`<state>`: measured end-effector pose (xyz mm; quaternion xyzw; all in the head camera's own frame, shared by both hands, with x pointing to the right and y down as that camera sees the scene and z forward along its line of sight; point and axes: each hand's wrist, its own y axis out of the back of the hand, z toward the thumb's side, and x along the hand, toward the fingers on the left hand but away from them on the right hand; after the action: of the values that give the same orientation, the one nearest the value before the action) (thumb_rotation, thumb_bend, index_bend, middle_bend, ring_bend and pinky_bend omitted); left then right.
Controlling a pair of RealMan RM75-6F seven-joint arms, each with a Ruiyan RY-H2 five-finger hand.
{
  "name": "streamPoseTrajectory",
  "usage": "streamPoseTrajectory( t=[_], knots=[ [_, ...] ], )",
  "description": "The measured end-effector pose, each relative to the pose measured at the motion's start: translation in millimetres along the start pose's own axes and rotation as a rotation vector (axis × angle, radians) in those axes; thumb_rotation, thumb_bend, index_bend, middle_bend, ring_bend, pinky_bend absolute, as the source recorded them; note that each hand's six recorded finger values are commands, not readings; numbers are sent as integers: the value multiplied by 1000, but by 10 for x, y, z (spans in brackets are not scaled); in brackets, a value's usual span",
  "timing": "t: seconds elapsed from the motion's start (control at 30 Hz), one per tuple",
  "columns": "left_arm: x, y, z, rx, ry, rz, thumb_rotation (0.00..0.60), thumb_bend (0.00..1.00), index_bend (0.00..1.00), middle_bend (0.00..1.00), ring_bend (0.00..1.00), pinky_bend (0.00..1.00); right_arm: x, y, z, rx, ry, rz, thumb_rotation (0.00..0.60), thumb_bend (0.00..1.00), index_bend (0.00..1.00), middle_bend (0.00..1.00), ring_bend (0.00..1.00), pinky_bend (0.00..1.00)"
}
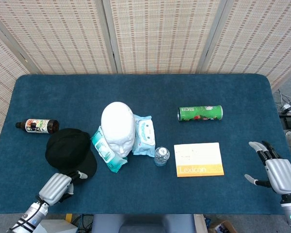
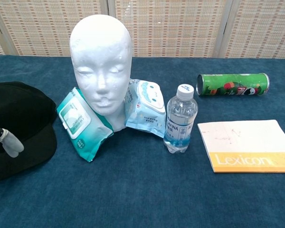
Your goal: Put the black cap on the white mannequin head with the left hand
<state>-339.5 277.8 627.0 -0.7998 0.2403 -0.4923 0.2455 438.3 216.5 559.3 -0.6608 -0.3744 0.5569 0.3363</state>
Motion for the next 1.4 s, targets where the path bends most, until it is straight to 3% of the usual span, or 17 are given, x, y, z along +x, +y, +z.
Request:
streamPoseTrajectory(
  t=[0.7,1.4],
  knots=[
    [239,62,-372,-7,123,3,600,934,251,278,260,491,-6,-2,0,1,-2,2,600,0,129,173,79,337],
    [170,313,-924,-7,277,68,600,934,251,266,251,470,-8,0,0,0,-3,3,600,0,129,173,79,337]
  ],
)
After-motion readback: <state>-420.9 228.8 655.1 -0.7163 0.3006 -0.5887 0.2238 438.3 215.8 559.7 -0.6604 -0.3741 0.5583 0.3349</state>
